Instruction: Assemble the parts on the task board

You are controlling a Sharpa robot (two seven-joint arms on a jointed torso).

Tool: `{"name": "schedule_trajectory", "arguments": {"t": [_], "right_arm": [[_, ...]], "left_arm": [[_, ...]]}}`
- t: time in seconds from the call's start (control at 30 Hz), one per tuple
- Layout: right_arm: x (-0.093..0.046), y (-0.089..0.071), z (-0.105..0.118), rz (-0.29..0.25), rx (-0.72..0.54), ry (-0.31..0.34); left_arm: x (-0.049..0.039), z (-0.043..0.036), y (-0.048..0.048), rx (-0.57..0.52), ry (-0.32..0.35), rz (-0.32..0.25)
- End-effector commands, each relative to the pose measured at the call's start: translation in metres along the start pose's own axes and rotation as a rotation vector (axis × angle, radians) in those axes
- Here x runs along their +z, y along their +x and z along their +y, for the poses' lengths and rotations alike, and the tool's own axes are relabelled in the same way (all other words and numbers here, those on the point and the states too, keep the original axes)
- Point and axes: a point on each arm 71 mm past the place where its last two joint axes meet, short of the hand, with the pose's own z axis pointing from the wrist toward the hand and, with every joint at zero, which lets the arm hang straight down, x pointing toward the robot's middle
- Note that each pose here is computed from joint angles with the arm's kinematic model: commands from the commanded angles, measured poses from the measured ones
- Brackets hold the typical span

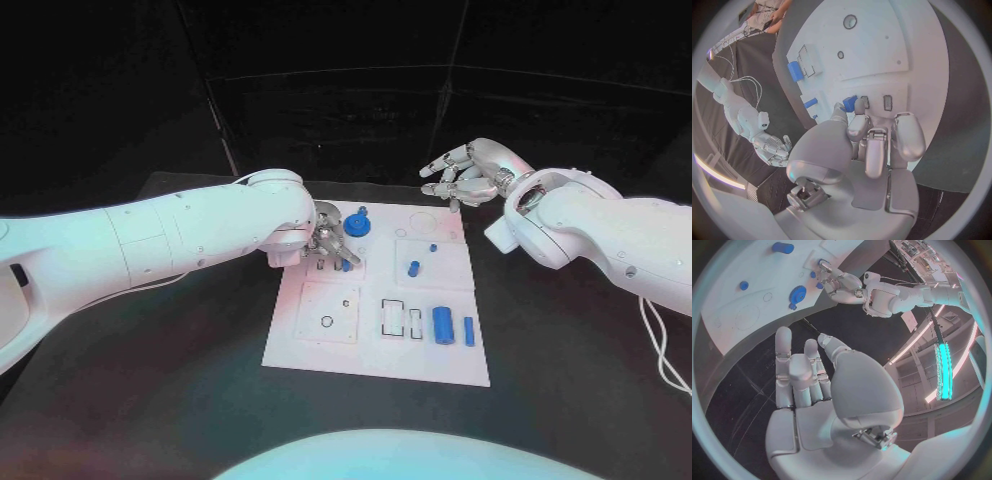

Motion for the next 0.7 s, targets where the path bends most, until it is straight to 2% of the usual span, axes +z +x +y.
{"name": "schedule_trajectory", "arguments": {"t": [0.03, 0.7], "right_arm": [[0.0010, -0.0002, 0.0014, 0.008, -0.005, -0.005], [0.0031, 0.0016, 0.0017, 0.018, -0.005, -0.006]], "left_arm": [[-0.0003, -0.0018, -0.0002, 0.011, -0.002, 0.000], [-0.0015, -0.0040, 0.0006, 0.006, 0.022, -0.008]]}}
